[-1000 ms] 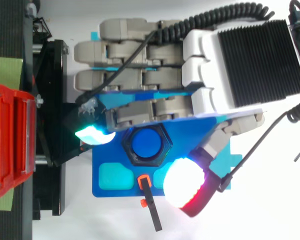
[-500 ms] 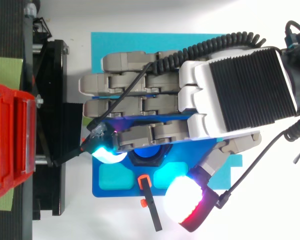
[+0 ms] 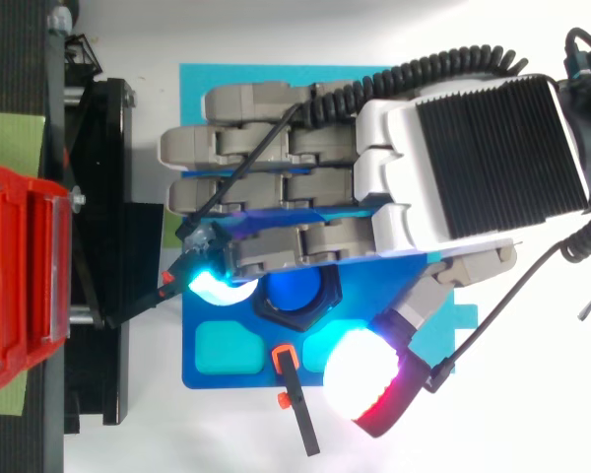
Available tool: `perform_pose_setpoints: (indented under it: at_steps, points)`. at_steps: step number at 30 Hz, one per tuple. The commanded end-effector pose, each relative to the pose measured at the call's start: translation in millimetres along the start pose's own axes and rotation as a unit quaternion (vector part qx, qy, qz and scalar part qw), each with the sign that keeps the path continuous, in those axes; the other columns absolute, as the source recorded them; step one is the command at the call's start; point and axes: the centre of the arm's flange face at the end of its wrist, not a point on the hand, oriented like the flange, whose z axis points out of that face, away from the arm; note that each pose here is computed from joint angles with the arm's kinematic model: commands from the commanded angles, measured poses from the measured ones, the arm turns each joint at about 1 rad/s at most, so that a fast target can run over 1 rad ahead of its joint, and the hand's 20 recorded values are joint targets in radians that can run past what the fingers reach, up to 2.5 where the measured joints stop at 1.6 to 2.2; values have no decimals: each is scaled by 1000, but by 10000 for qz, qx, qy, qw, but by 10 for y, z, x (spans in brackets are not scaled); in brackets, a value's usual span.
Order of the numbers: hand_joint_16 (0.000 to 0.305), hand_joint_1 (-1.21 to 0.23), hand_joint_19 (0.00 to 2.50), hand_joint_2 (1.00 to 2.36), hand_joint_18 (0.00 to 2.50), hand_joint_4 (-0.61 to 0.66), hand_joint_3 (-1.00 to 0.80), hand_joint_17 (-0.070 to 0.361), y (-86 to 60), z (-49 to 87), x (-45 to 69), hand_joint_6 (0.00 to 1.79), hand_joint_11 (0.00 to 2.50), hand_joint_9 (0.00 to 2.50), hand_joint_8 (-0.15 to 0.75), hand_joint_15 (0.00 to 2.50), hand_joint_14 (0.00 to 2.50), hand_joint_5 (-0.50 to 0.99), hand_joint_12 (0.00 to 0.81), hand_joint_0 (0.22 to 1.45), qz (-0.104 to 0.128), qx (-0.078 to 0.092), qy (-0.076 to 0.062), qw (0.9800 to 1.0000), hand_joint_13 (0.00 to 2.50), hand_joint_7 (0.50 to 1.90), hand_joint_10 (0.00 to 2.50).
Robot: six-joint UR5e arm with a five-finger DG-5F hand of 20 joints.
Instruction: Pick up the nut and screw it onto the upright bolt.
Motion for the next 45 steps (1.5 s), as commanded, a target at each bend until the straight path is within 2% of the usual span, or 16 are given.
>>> perform_pose_setpoints:
  at_steps: [1, 12, 20, 31, 39, 45]
  points:
    - [32, -132, 0, 1000, 0, 275, -500, 72, -38, -14, -6, 504, 0, 398, 232, 0, 0, -87, 275, 477, -12, 22, -14, 10000, 153, 995, 0]
    - [27, -199, 0, 1000, 0, 273, -500, 61, -111, -47, -41, 504, 0, 527, 258, 0, 0, -61, 258, 490, -45, 53, -49, 10000, 240, 1154, 0]
    - [27, -190, 0, 1000, 0, 253, -500, 61, -161, -66, -59, 503, 0, 586, 268, 0, 0, -30, 255, 478, -57, 85, -77, 9999, 282, 1290, 0]
    - [23, -183, 0, 1000, 30, 193, -500, 52, -214, -89, -62, 501, 0, 727, 268, 0, 0, 19, 239, 485, -62, 123, -84, 9999, 380, 1384, 0]
    - [16, -206, 0, 1000, 219, 107, -500, 35, -252, -101, -96, 516, 0, 1005, 252, 0, 0, 62, 199, 496, -88, 100, -145, 9998, 564, 1420, 0]
    - [9, -241, 0, 1000, 460, 43, -500, 20, -275, -112, -107, 541, 0, 1294, 212, 0, 0, 80, 140, 504, -99, 81, -161, 9998, 775, 1367, 0]
